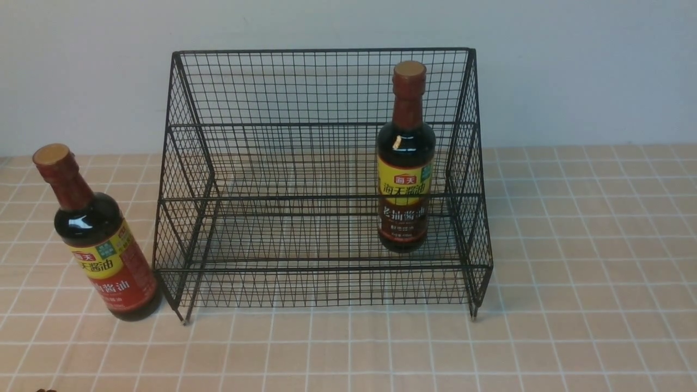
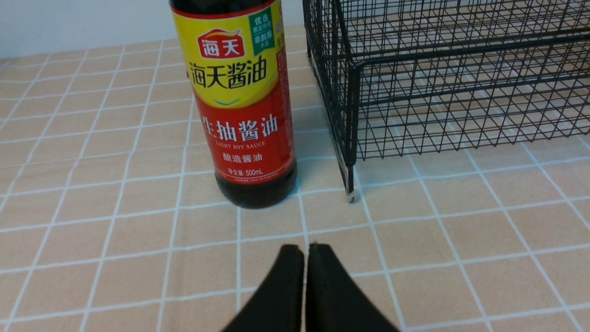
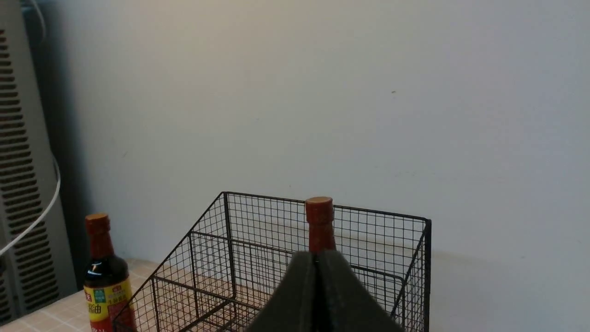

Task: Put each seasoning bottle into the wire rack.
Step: Use the left arm to grab the condiment bottle closest to it

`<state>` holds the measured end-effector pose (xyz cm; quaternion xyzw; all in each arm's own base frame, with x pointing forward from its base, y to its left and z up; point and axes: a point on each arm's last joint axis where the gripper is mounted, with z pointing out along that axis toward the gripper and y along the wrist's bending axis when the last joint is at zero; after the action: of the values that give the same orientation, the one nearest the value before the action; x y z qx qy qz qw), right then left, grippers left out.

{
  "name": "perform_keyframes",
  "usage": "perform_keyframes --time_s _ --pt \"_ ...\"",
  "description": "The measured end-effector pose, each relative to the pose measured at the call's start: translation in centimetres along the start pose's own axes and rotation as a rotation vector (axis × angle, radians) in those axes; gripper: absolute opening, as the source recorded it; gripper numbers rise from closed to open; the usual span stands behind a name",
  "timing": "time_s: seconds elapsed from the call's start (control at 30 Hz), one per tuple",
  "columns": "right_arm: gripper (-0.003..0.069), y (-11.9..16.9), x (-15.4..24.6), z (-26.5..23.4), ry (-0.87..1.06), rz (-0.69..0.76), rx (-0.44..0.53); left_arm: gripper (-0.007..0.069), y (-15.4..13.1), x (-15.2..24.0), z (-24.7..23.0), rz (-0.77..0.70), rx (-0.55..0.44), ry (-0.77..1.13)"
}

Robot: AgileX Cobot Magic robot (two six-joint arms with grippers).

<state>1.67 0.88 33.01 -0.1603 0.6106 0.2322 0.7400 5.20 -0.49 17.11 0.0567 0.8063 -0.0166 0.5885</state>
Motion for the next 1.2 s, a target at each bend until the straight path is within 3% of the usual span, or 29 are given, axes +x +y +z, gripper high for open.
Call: perform_keyframes --time_s 0.23,0.5,0.6,1.2 --pt "-0.0013 -0.1 1.9 0.1 0.031 -0.054 0.028 -0.0007 0.0 0.0 0.0 0.000 0.000 0.000" --pt "-0.0013 -2.6 11.2 0.3 0.279 -0.111 0.446 -0.0007 0.0 0.0 0.0 0.000 0.000 0.000" --pt "-0.0013 -3.4 14.8 -0.3 0.400 -0.083 0.541 -0.0007 0.0 0.0 0.0 0.000 0.000 0.000" --pt "-0.0013 -3.5 14.9 -0.4 0.402 -0.081 0.574 -0.0007 0.0 0.0 0.0 0.000 0.000 -0.001"
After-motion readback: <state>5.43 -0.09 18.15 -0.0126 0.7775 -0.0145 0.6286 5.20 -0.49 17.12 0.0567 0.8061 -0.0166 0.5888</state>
